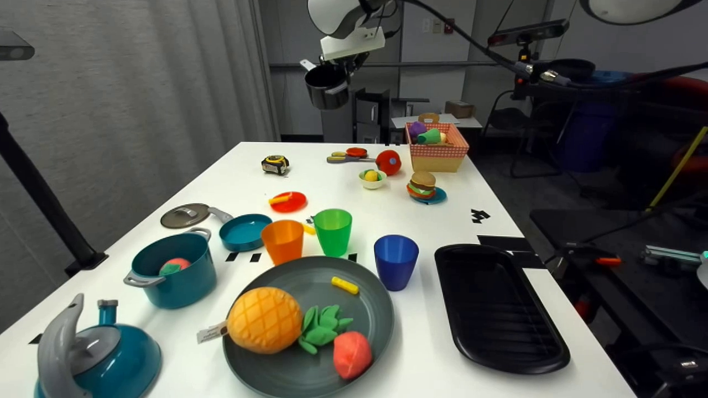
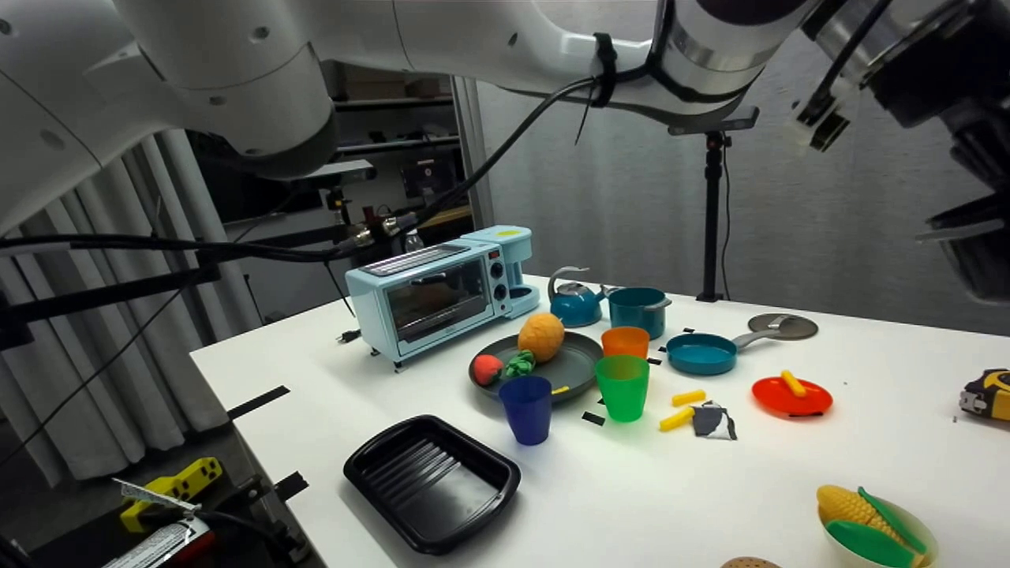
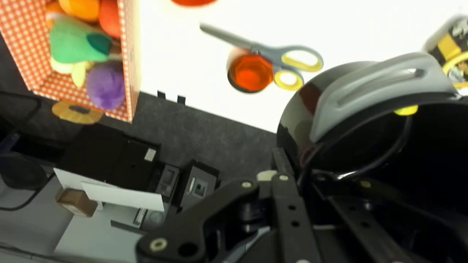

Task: Pour the potato fries from the pot on the counter

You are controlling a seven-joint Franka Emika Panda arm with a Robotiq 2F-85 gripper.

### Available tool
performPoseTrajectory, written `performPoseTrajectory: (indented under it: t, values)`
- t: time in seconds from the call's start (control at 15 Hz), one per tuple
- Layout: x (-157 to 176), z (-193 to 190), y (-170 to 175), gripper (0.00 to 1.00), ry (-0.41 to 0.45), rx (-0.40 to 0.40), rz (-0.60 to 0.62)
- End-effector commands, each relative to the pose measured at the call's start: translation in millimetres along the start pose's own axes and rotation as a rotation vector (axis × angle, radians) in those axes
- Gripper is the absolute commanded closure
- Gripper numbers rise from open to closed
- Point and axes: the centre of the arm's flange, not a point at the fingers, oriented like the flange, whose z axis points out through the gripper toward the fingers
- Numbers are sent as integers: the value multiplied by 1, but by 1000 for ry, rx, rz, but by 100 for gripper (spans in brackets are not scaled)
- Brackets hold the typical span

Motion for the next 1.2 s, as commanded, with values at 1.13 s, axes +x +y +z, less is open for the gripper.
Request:
performPoseTrajectory:
  t: [1.13]
  values:
    - [-200, 55, -79, 99, -463, -88, -278]
